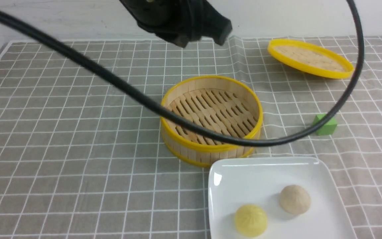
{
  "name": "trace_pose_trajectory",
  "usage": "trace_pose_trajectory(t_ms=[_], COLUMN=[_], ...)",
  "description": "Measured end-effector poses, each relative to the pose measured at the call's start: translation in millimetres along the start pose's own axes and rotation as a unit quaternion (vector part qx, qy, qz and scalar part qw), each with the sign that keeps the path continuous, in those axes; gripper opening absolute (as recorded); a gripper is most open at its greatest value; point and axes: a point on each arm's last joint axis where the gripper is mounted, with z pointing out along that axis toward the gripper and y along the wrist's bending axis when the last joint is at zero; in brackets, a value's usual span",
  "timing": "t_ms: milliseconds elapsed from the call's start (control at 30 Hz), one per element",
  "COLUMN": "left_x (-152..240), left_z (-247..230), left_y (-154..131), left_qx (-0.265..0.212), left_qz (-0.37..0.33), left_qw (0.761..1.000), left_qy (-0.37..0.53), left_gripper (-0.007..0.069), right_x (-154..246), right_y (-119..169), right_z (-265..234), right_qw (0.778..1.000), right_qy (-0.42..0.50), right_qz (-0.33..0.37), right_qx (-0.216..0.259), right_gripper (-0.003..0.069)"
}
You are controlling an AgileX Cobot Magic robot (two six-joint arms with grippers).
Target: Put the steamed buns into the plate on the grey tablecloth.
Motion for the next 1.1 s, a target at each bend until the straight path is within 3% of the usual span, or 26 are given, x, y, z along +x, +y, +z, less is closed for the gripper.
trace_pose_trajectory(t_ms=[300,467,633,700,767,867,1000,1033,1100], left_x=[29,62,120,160,177,210,234,240,245], left_z=[-133,-168,-158,-136,-123,-87,-62,-58,-54], left_y=[36,46,46,41,37,26,16,8,3], left_qx=[-0.018,-0.022,-0.024,-0.019,-0.010,0.015,0.033,0.053,0.066], left_qz=[-0.036,-0.064,-0.096,-0.110,-0.117,-0.124,-0.081,-0.046,-0.028], left_qw=[0.988,0.982,0.986,0.987,0.985,0.967,0.943,0.924,0.916], left_qy=[-0.151,-0.177,-0.131,-0.112,-0.125,-0.220,-0.322,-0.375,-0.396], left_gripper=[0.0019,0.0019,0.0019,0.0019,0.0019,0.0020,0.0022,0.0024,0.0026], right_x=[3,3,3,3,3,3,3,3,3], right_y=[-3,-3,-3,-3,-3,-3,-3,-3,-3], right_z=[3,3,3,3,3,3,3,3,3], right_qw=[0.999,0.999,0.999,0.999,0.999,0.999,0.999,0.999,0.999], right_qy=[-0.018,-0.018,-0.019,-0.019,-0.019,-0.019,-0.020,-0.020,-0.020], right_qz=[0.007,0.009,0.009,0.009,0.009,0.009,0.009,0.009,0.009], right_qx=[0.026,0.026,0.026,0.026,0.026,0.026,0.025,0.025,0.025], right_gripper=[0.0025,0.0031,0.0036,0.0041,0.0043,0.0047,0.0054,0.0057,0.0060])
